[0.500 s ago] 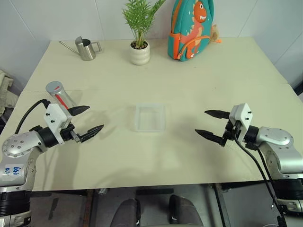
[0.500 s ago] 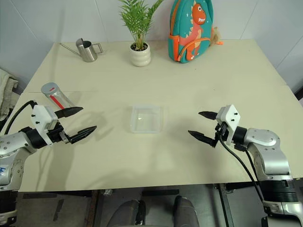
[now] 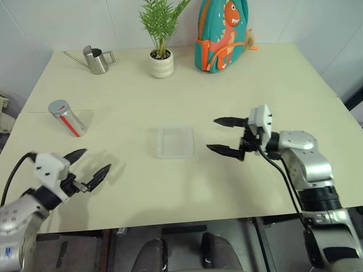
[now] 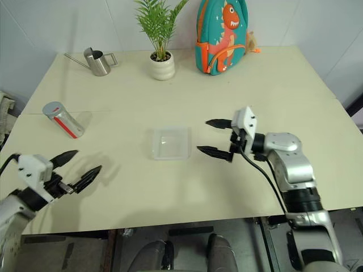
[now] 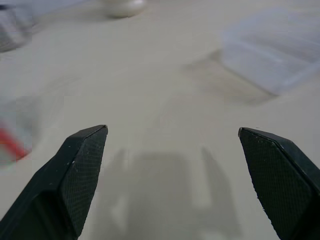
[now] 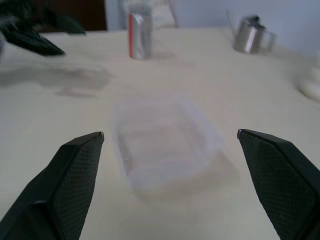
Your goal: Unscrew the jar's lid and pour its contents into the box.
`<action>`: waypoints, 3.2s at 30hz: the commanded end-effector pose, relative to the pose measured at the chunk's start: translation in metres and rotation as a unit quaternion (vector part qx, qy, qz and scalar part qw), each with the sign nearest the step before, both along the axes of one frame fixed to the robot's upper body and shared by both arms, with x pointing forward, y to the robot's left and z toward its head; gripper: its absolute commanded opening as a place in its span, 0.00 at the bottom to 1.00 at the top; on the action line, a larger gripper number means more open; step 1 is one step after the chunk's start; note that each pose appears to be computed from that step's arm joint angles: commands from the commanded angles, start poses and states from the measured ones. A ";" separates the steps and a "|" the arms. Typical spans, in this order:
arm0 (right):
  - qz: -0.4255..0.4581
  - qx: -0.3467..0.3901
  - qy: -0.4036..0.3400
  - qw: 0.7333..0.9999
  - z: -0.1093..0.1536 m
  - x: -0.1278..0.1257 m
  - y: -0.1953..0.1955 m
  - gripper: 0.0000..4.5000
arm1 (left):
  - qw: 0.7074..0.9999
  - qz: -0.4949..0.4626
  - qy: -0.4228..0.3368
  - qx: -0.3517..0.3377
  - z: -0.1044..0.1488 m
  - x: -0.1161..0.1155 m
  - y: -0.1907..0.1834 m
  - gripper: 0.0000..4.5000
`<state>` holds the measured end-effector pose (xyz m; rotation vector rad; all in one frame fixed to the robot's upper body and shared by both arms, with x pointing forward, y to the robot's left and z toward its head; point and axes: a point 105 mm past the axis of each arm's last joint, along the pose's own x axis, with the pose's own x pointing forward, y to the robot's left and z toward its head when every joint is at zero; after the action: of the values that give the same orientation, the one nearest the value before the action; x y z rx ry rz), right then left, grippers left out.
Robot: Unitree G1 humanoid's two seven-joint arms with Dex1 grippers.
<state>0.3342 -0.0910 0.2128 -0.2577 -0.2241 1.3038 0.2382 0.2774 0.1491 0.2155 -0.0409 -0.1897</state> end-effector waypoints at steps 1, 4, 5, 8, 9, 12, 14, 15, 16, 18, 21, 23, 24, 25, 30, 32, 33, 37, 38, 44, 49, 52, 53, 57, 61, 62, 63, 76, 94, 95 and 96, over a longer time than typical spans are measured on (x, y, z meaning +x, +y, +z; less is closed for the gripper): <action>0.068 0.027 -0.024 0.997 0.028 -0.008 0.033 1.00 | 0.991 0.123 -0.059 -0.005 0.019 -0.006 0.017 0.99; 0.101 0.048 -0.017 0.994 0.034 -0.009 0.057 1.00 | 0.983 0.165 -0.071 -0.020 0.012 0.003 0.017 0.99; 0.112 0.050 -0.017 0.992 0.035 -0.010 0.062 1.00 | 0.981 0.175 -0.077 -0.025 0.012 0.009 0.014 0.99; 0.138 0.056 -0.027 0.988 0.038 -0.018 0.079 1.00 | 0.977 0.193 -0.087 -0.023 0.014 0.025 0.017 0.99; 0.140 0.060 -0.026 0.988 0.038 -0.019 0.082 1.00 | 0.976 0.198 -0.089 -0.020 0.014 0.030 0.019 0.99; 0.141 0.066 -0.023 0.988 0.033 -0.021 0.087 1.00 | 0.968 0.226 -0.105 -0.015 0.020 0.049 0.027 0.99; 0.143 0.064 -0.025 0.987 0.030 -0.023 0.089 1.00 | 0.966 0.232 -0.111 -0.016 0.021 0.058 0.030 0.99; 0.137 0.066 -0.027 0.988 0.030 -0.021 0.090 1.00 | 0.965 0.235 -0.115 -0.013 0.022 0.065 0.030 0.99; 0.133 0.069 -0.029 0.988 0.030 -0.021 0.091 1.00 | 0.964 0.236 -0.119 -0.011 0.022 0.069 0.030 0.99; 0.129 0.080 -0.036 0.988 0.035 -0.021 0.093 1.00 | 0.957 0.258 -0.130 -0.036 0.024 0.080 0.034 0.99; 0.129 0.088 -0.040 0.987 0.039 -0.024 0.095 1.00 | 0.953 0.269 -0.136 -0.040 0.025 0.090 0.036 0.99; 0.127 0.089 -0.040 0.987 0.039 -0.026 0.095 1.00 | 0.954 0.264 -0.136 -0.039 0.026 0.098 0.036 0.99; 0.125 0.089 -0.040 0.987 0.039 -0.026 0.094 1.00 | 0.955 0.262 -0.136 -0.033 0.027 0.102 0.037 0.99; 0.122 0.090 -0.039 0.988 0.039 -0.026 0.093 1.00 | 0.958 0.250 -0.137 -0.033 0.028 0.106 0.035 0.99; 0.110 0.092 -0.040 0.989 0.039 -0.026 0.090 1.00 | 0.961 0.242 -0.129 -0.024 0.028 0.121 0.041 0.99; 0.105 0.090 -0.043 0.989 0.039 -0.026 0.088 1.00 | 0.960 0.247 -0.130 -0.027 0.029 0.124 0.047 0.99; 0.104 0.090 -0.044 0.990 0.039 -0.026 0.088 1.00 | 0.960 0.248 -0.130 -0.027 0.029 0.125 0.049 0.99; 0.088 0.093 -0.045 0.991 0.038 -0.025 0.083 1.00 | 0.959 0.254 -0.122 -0.029 0.025 0.128 0.060 0.99; 0.086 0.093 -0.044 0.991 0.038 -0.026 0.082 1.00 | 0.960 0.253 -0.118 -0.034 0.024 0.130 0.061 0.99; 0.078 0.094 -0.044 0.992 0.037 -0.027 0.081 1.00 | 0.966 0.232 -0.108 -0.033 0.021 0.143 0.060 0.99; 0.071 0.095 -0.046 0.992 0.039 -0.025 0.080 1.00 | 0.967 0.229 -0.110 -0.035 0.025 0.155 0.061 0.99; 0.068 0.096 -0.047 0.992 0.040 -0.024 0.080 1.00 | 0.967 0.228 -0.113 -0.032 0.029 0.161 0.061 0.99; 0.067 0.096 -0.047 0.992 0.040 -0.024 0.080 1.00 | 0.966 0.230 -0.115 -0.029 0.031 0.162 0.062 0.99; 0.063 0.096 -0.045 0.992 0.039 -0.023 0.080 1.00 | 0.966 0.231 -0.115 -0.021 0.035 0.167 0.065 0.99; 0.058 0.095 -0.043 0.993 0.038 -0.021 0.079 1.00 | 0.965 0.237 -0.113 -0.014 0.036 0.171 0.067 0.99; 0.056 0.095 -0.043 0.993 0.038 -0.021 0.078 1.00 | 0.965 0.237 -0.113 -0.013 0.037 0.171 0.068 0.99; 0.053 0.095 -0.042 0.993 0.037 -0.020 0.078 1.00 | 0.965 0.237 -0.114 -0.012 0.037 0.172 0.068 0.90; 0.036 0.095 -0.035 0.994 0.032 -0.019 0.072 1.00 | 0.966 0.179 -0.182 -0.026 0.068 0.165 0.041 0.43; 0.009 0.114 0.002 0.993 0.085 -0.028 0.070 1.00 | 0.929 -0.367 -0.035 -0.026 0.104 0.109 -0.150 0.43; 0.010 0.112 0.005 0.994 0.086 -0.029 0.073 1.00 | 0.925 -0.378 -0.032 -0.030 0.103 0.109 -0.154 0.43; 0.010 0.110 0.008 0.994 0.086 -0.029 0.075 1.00 | 0.922 -0.385 -0.031 -0.033 0.102 0.108 -0.157 0.43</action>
<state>0.3147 -0.0202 0.2859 -0.0520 -0.3075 1.2679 0.3500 0.1256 0.2402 0.1128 -0.1545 -0.9349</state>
